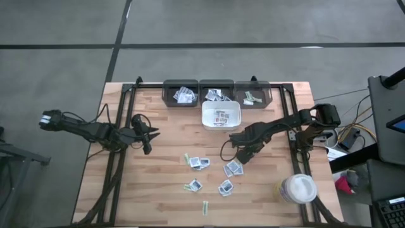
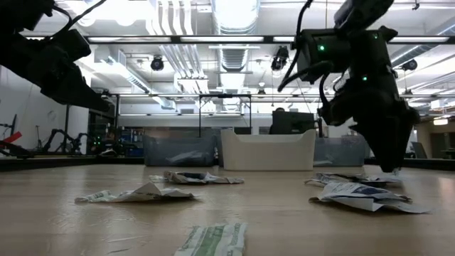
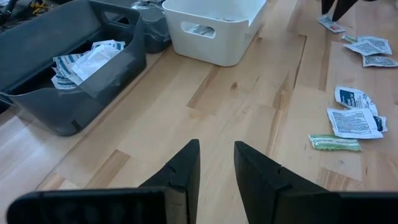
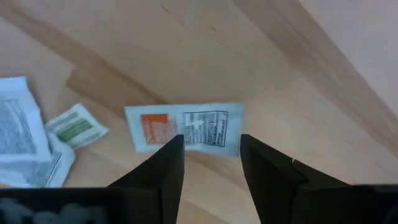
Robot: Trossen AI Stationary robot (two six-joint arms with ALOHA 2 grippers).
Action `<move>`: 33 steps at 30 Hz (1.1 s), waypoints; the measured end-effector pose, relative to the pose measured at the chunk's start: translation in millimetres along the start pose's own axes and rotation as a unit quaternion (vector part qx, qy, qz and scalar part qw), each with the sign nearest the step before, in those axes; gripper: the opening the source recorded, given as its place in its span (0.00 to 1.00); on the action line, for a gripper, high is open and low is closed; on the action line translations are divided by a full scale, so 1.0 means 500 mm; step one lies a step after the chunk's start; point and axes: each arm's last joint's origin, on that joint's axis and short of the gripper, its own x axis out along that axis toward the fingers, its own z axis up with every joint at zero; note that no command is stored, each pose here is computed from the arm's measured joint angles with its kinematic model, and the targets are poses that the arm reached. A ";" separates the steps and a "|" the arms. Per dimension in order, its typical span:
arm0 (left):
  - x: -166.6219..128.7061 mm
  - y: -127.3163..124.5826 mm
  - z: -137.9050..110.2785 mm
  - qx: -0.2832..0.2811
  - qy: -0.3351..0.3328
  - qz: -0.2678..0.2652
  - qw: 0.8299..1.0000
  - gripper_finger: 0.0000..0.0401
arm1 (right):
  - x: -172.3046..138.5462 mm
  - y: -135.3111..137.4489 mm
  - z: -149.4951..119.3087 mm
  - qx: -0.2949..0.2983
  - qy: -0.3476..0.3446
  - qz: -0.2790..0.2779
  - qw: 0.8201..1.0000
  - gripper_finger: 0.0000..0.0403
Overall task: Pick & Place First Aid Supplies
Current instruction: Put the top orange ointment pack into the white bin
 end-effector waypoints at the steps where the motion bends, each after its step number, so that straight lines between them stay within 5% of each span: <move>1: 0.000 0.000 0.000 0.000 0.000 0.000 1.000 0.24 | 0.006 -0.002 0.000 0.004 -0.002 0.002 1.000 0.38; 26: 0.000 0.000 0.000 -0.004 0.000 0.000 1.000 0.24 | 0.017 -0.013 -0.005 0.009 0.005 -0.014 1.000 0.03; 33: 0.000 0.000 0.000 -0.004 0.000 0.000 1.000 0.24 | -0.031 0.010 -0.001 -0.075 0.037 0.003 0.996 0.02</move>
